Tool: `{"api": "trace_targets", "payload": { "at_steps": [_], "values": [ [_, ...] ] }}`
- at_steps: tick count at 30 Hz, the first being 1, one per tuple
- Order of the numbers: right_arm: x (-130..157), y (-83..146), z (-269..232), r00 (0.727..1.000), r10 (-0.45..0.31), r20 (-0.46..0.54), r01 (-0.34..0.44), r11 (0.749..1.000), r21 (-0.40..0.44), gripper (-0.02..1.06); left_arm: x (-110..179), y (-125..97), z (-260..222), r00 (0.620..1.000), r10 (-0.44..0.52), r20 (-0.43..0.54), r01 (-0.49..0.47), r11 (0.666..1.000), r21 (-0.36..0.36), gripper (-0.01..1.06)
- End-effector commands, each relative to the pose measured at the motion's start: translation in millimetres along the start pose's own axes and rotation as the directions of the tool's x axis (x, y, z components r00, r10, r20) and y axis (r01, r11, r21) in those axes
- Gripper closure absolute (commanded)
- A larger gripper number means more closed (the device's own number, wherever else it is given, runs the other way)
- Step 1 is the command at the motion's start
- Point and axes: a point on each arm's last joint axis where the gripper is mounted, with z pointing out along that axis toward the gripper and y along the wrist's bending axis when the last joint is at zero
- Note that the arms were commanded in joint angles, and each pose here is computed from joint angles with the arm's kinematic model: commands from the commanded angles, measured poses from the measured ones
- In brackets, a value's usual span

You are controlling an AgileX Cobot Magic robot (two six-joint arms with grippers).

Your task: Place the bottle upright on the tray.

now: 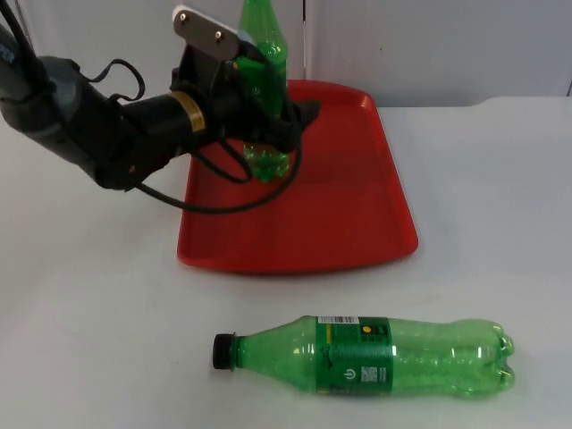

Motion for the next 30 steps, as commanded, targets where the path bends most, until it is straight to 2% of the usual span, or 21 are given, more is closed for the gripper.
{"api": "trace_targets", "payload": {
  "at_steps": [1,8,25,30],
  "values": [
    [0.6,0.1,0.6,1.0,0.002,0.006,-0.003,1.0,0.006,-0.01,-5.5,4.7,-4.9,1.0,-0.004,0.004,0.004,1.0,-0.02,0.0],
    [0.6,0.1,0.6,1.0,0.002,0.006,-0.003,1.0,0.006,-0.01,-1.3,18.1,-30.5,0.999,-0.033,-0.037,0.03,0.997,-0.067,0.0],
    [0.6,0.1,0.6,1.0,0.002,0.006,-0.003,1.0,0.006,-0.01,-29.0,-11.5,-108.0,0.994,-0.022,-0.107,0.016,0.998,-0.055,0.0],
    [0.6,0.1,0.6,1.0,0.002,0.006,-0.003,1.0,0.006,-0.01,-52.8,-20.5,-139.3,0.996,-0.008,-0.092,0.002,0.998,-0.064,0.0]
  ]
}}
